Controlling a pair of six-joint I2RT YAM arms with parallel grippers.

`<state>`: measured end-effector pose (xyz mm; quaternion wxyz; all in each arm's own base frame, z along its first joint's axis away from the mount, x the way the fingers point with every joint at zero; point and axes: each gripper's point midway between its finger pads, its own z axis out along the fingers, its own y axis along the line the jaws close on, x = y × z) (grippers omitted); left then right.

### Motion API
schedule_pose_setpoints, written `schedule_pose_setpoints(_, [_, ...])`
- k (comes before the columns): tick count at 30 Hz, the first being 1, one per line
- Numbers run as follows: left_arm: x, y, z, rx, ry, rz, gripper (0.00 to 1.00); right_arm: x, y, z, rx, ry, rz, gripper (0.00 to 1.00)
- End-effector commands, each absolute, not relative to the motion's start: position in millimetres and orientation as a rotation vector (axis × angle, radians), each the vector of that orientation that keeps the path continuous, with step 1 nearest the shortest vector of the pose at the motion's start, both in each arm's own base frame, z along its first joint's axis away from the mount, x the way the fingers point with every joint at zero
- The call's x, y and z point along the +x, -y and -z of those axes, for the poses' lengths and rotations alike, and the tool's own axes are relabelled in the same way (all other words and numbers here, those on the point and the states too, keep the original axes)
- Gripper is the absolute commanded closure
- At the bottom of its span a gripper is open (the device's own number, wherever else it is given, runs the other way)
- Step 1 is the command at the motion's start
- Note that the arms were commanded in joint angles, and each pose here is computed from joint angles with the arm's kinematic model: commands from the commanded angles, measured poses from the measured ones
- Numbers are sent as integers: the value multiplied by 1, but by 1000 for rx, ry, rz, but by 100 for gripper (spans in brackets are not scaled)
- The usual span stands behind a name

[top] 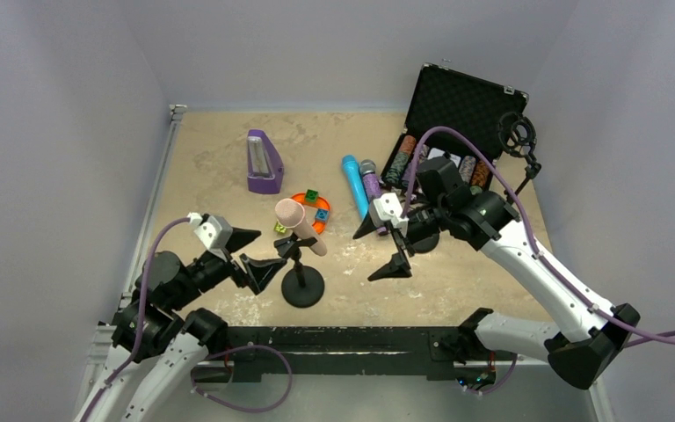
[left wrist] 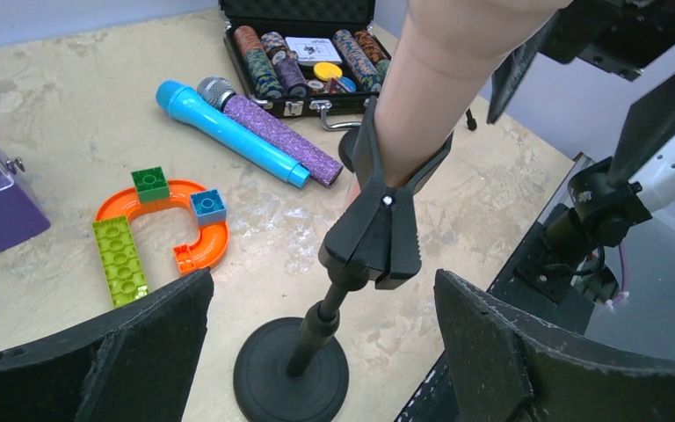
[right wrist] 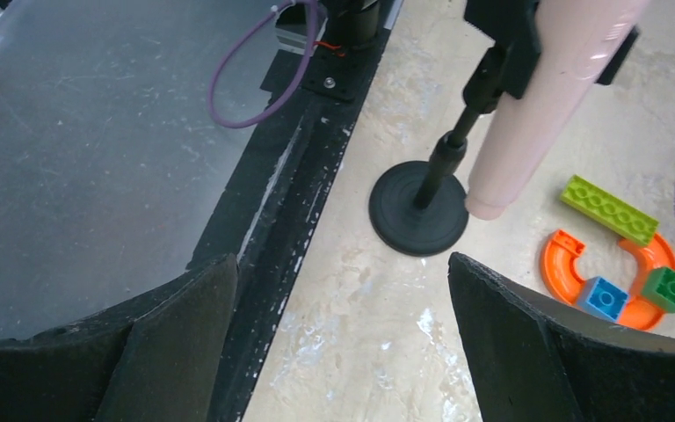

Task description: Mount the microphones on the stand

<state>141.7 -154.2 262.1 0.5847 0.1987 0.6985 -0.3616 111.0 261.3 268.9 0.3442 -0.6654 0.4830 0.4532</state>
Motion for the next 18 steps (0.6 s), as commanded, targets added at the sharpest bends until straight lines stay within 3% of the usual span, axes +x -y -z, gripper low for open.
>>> schedule_pose_setpoints(1, [149,152,-258,338,-1657,873,1,96,-257,-267,-1737,-1151,-1234,7])
schedule_pose_setpoints(18, [151,166,-215,285,-1742,982,2,104,-249,-261,-1680,-1111,-1195,4])
